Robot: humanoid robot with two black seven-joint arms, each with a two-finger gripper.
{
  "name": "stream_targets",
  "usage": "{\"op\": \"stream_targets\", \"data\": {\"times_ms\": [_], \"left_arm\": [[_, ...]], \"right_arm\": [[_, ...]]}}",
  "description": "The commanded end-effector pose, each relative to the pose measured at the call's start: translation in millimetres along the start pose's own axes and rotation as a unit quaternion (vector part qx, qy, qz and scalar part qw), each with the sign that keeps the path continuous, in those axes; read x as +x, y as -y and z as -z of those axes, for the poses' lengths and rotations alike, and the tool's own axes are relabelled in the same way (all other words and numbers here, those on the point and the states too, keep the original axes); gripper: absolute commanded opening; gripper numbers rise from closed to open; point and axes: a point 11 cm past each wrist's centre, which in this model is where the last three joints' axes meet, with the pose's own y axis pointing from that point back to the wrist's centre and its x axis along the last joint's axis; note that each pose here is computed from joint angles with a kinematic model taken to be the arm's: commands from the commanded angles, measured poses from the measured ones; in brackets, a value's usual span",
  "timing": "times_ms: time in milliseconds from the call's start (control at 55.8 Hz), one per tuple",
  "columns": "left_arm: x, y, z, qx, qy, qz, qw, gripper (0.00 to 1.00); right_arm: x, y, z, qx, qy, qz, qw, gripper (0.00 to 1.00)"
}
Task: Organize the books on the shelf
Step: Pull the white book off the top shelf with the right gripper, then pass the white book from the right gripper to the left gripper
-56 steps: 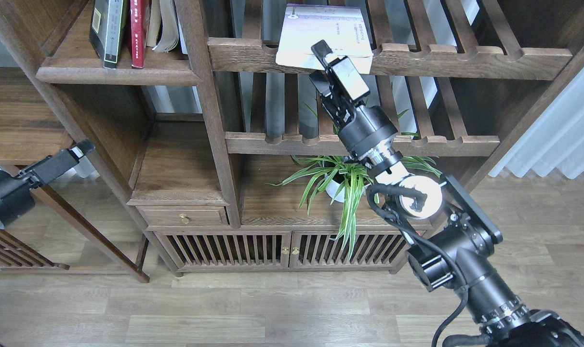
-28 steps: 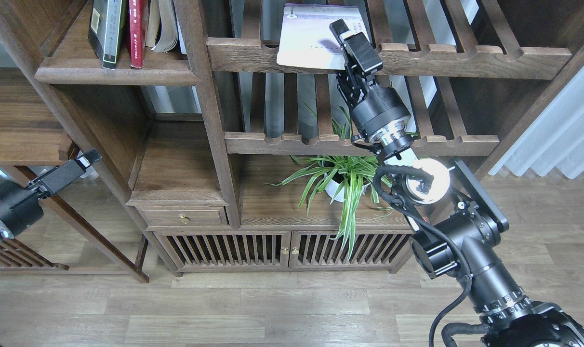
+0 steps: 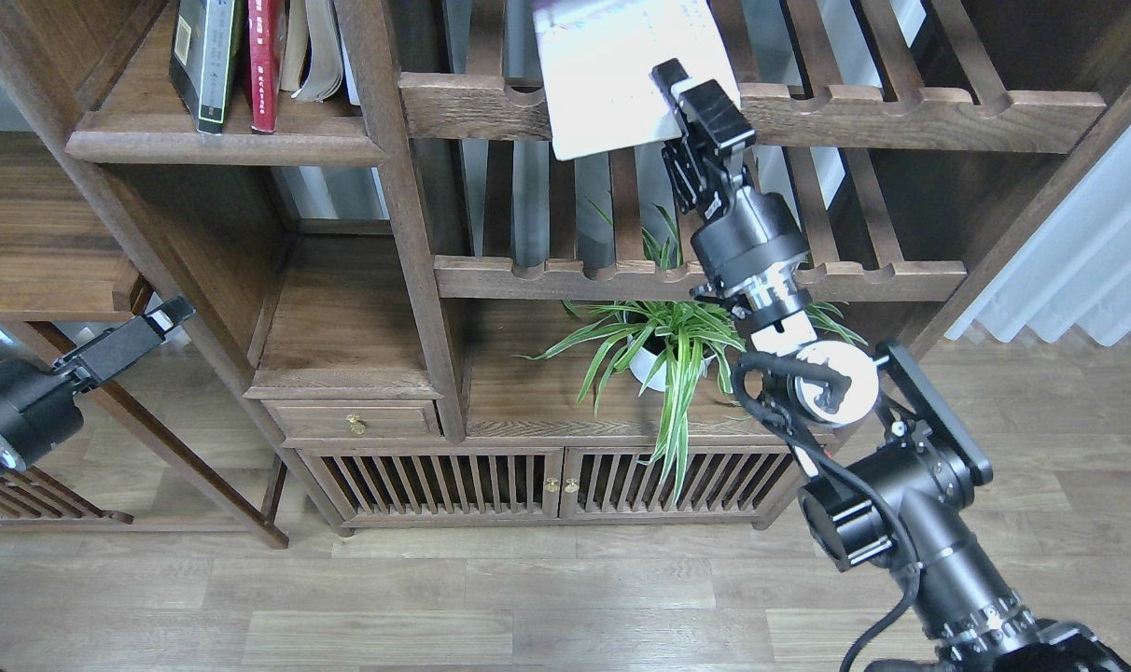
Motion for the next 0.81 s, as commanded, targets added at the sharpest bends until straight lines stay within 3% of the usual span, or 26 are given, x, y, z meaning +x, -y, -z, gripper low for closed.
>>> {"op": "stream_targets", "data": {"times_ms": [0, 125, 197, 358, 573, 789], "left_arm": [[2.4, 0.7, 14.1, 0.004, -0.017, -0.001, 1.0, 0.99], [2.6, 2.3, 46.6, 0.008, -0.065, 0.005, 0.998, 0.99], [-2.7, 6.9, 87.0, 0.011, -0.129, 0.016, 0.991, 1.0], [-41.7, 29.9, 152.4, 0.011, -0.256, 0.07, 0.964, 1.0], [-112.5, 57.4, 198.2, 0.046, -0.379, 0.163, 0.91, 1.0], [-120.5, 59.9, 215.8, 0.04, -0.392, 0.147, 0.908, 1.0]], "right_arm": [[1.9, -43.0, -6.0, -0.005, 0.008, 0.015, 1.0, 0.02], [25.6, -109.1, -11.5, -0.024, 0.01, -0.066, 0.997, 0.02], [39.1, -149.4, -20.4, -0.026, 0.024, -0.118, 0.992, 0.02], [48.3, -195.7, -42.4, -0.05, 0.051, -0.175, 0.982, 0.03], [49.8, -194.0, -81.6, -0.058, 0.104, -0.175, 0.977, 0.03], [43.3, -185.3, -113.8, -0.065, 0.144, -0.162, 0.974, 0.04]]}}
